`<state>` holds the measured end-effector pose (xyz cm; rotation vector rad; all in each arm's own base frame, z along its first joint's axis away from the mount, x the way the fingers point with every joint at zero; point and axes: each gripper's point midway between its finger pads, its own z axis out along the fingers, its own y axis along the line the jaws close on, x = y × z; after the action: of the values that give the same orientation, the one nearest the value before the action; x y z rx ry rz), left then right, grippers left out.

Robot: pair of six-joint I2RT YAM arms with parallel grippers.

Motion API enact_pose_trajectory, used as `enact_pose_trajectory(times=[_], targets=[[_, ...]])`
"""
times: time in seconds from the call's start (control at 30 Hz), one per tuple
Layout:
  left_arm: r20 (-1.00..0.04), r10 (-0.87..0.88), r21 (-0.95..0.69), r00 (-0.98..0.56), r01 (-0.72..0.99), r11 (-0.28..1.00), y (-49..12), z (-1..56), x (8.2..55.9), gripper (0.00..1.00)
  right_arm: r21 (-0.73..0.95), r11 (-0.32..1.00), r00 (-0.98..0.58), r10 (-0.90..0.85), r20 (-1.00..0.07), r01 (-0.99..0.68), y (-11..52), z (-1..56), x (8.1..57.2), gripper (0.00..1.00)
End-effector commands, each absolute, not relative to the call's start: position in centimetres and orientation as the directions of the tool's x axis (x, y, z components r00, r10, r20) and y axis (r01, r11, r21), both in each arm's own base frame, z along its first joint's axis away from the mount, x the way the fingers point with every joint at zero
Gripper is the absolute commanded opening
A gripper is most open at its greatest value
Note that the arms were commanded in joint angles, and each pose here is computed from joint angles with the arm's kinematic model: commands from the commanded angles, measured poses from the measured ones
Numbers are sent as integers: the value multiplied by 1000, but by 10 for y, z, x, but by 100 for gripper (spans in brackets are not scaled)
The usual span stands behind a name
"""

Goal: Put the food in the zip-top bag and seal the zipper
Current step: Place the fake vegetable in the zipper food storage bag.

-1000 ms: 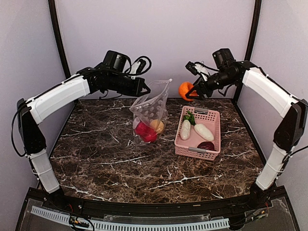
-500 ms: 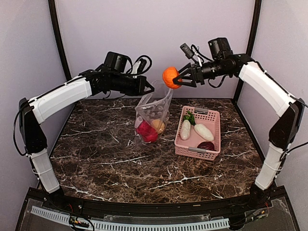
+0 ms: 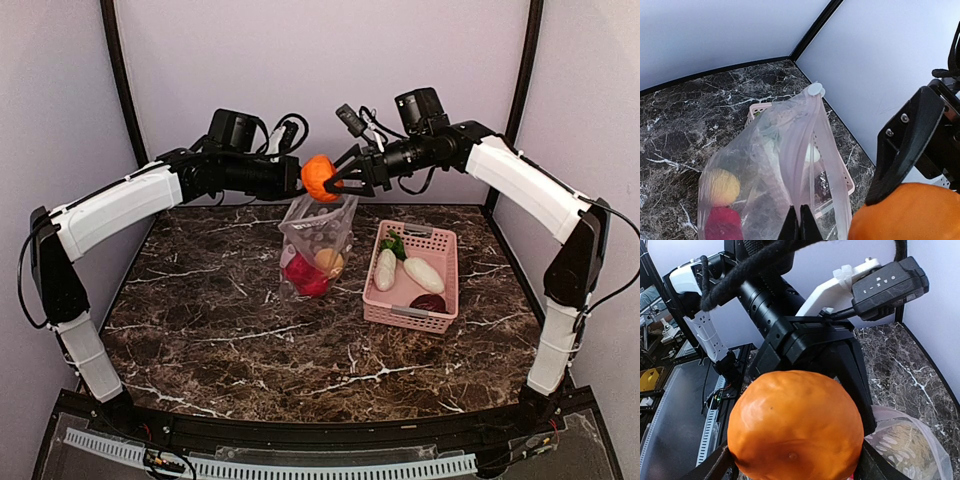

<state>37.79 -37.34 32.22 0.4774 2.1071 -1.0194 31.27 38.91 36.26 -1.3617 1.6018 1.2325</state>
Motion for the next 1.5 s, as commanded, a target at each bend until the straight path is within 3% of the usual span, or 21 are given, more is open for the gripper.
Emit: enact_pose_trajectory(times=[0.0,0.9,1.27,1.47], targets=[[-780,-38,-525,-625,620,583,-366,355,365,1,189,22,-187,-302,-935,-982,393,355,325,58],[-785,-88,-536,-613,601,593,-355,359,361,1,181,208,-253,-403,-880,-961,387,304,357,64],[-798,-123,-534,-590,597,598,-353,365,365,1,163,236,-251,-413,-875,-958,387,305,363,84],[-790,-114,-537,-602,591,601,-355,358,367,1,151,248,-245,-410,-879,-957,385,310,363,88]])
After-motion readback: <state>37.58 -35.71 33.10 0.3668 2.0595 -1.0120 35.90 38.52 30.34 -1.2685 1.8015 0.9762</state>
